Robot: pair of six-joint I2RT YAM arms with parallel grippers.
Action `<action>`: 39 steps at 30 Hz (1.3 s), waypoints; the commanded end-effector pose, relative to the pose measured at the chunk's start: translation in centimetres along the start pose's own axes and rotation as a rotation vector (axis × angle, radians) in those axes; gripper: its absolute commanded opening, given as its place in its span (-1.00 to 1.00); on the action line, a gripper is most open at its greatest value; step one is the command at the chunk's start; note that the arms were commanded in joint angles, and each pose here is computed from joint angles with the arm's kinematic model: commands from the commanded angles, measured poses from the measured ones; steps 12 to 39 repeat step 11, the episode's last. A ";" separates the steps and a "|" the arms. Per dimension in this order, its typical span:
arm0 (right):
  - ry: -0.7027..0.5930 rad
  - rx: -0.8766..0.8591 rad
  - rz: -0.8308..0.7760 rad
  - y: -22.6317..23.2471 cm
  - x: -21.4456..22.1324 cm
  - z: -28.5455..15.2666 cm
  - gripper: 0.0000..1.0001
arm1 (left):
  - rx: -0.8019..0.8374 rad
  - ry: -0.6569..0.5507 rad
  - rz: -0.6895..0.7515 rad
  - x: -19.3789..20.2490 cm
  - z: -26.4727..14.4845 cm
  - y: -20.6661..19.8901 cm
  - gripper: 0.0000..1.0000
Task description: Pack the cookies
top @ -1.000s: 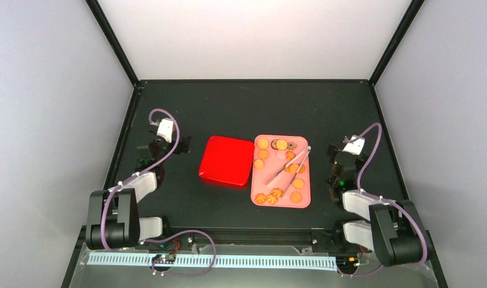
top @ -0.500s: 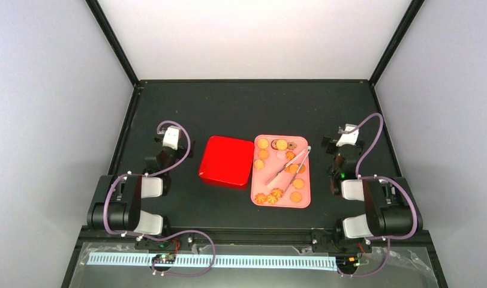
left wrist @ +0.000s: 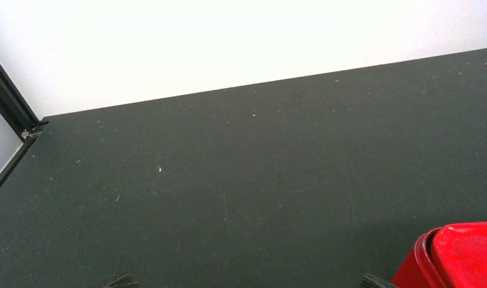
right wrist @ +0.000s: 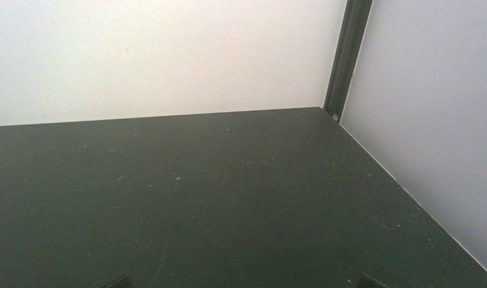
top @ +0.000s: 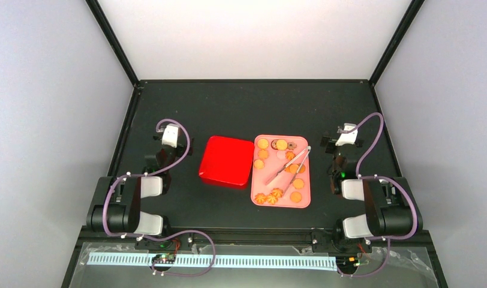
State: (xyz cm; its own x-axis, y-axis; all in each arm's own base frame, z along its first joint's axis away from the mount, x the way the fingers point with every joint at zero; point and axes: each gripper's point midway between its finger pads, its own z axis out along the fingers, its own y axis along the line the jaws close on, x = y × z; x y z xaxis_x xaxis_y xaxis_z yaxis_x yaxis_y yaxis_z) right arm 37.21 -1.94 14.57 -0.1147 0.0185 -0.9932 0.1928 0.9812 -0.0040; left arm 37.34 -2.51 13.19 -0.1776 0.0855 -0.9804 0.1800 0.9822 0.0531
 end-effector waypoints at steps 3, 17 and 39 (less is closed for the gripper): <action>-0.046 -0.006 0.007 0.2 -1.2 -0.1 0.99 | -0.006 -0.058 0.017 -2.1 0.2 0.2 0.97; -0.038 -0.016 0.010 0.2 -1.2 0.1 0.99 | -0.006 -0.058 0.016 -2.1 0.2 0.2 0.98; -0.038 -0.016 0.010 0.2 -1.2 0.1 0.99 | -0.006 -0.058 0.016 -2.1 0.2 0.2 0.98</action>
